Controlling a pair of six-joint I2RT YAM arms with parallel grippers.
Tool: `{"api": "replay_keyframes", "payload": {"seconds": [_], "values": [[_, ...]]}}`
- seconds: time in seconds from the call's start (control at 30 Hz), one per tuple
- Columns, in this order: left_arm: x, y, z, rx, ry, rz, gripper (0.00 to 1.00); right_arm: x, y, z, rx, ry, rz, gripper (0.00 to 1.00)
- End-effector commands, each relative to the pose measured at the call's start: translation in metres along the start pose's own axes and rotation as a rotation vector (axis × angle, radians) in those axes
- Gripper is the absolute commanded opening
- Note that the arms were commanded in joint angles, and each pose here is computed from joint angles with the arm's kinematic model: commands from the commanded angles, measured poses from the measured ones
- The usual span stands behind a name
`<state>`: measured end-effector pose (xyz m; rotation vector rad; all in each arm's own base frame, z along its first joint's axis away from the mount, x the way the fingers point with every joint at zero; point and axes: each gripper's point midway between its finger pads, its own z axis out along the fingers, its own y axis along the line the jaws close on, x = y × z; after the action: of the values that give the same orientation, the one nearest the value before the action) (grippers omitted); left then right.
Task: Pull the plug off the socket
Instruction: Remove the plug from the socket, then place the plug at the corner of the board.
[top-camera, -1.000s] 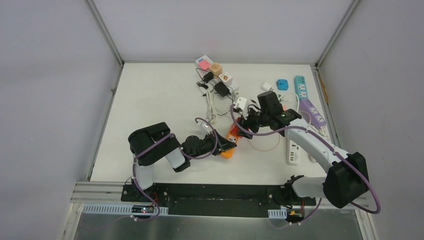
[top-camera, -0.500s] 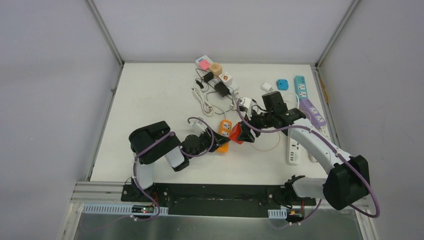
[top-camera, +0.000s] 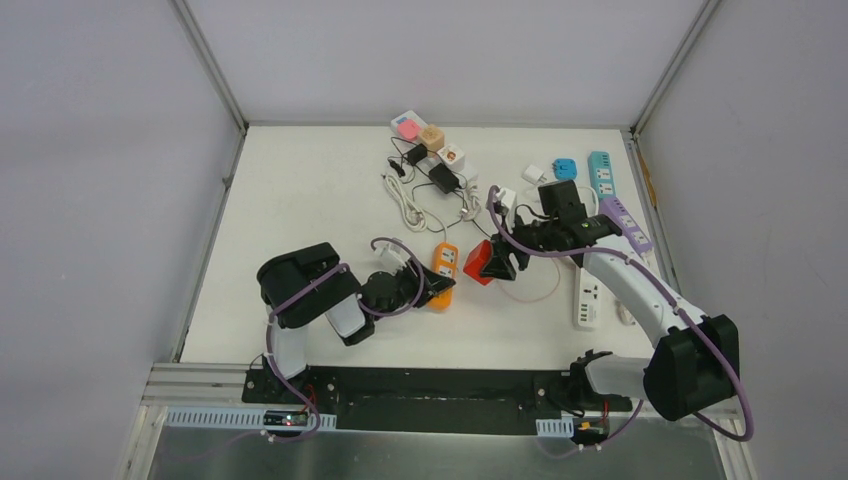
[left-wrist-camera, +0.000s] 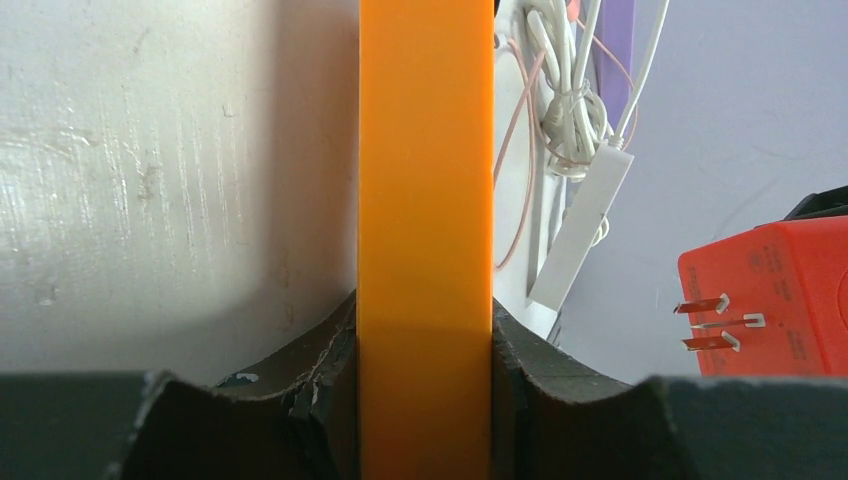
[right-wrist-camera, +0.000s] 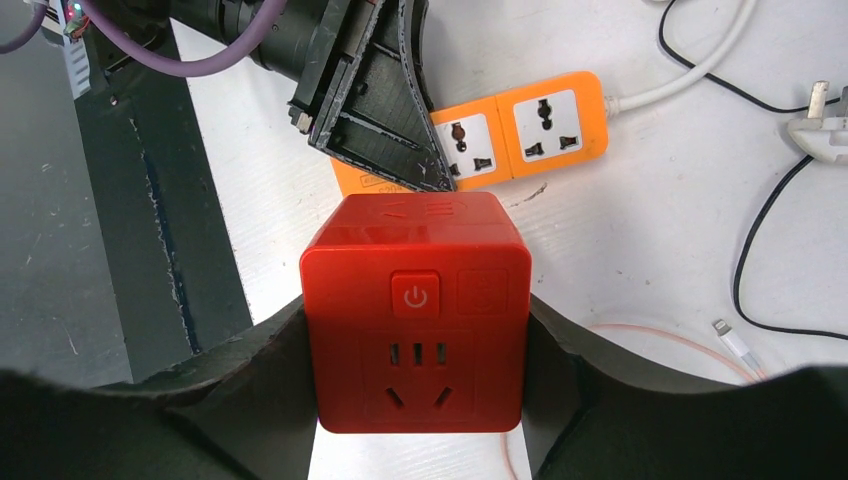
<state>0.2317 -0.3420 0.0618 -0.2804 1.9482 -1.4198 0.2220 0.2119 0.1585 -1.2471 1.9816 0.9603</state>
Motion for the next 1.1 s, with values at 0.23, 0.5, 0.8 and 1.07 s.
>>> {"api": "replay_keyframes", "payload": {"seconds": [0.23, 0.5, 0.8, 1.07], "values": [[-0.020, 0.003, -0.002, 0.012, -0.058, -0.006, 0.47, -0.026, 0.005, -0.013, -0.010, -0.080, -0.047, 0.00], [-0.015, 0.022, -0.014, -0.071, -0.041, 0.017, 0.77, -0.026, 0.004, -0.015, -0.004, -0.082, -0.048, 0.00], [-0.021, 0.055, -0.038, -0.395, 0.043, 0.220, 0.84, -0.027, 0.003, -0.017, 0.002, -0.087, -0.049, 0.00], [-0.052, 0.057, -0.070, -0.603, 0.035, 0.421, 0.84, -0.027, 0.001, -0.018, 0.005, -0.086, -0.047, 0.00]]}}
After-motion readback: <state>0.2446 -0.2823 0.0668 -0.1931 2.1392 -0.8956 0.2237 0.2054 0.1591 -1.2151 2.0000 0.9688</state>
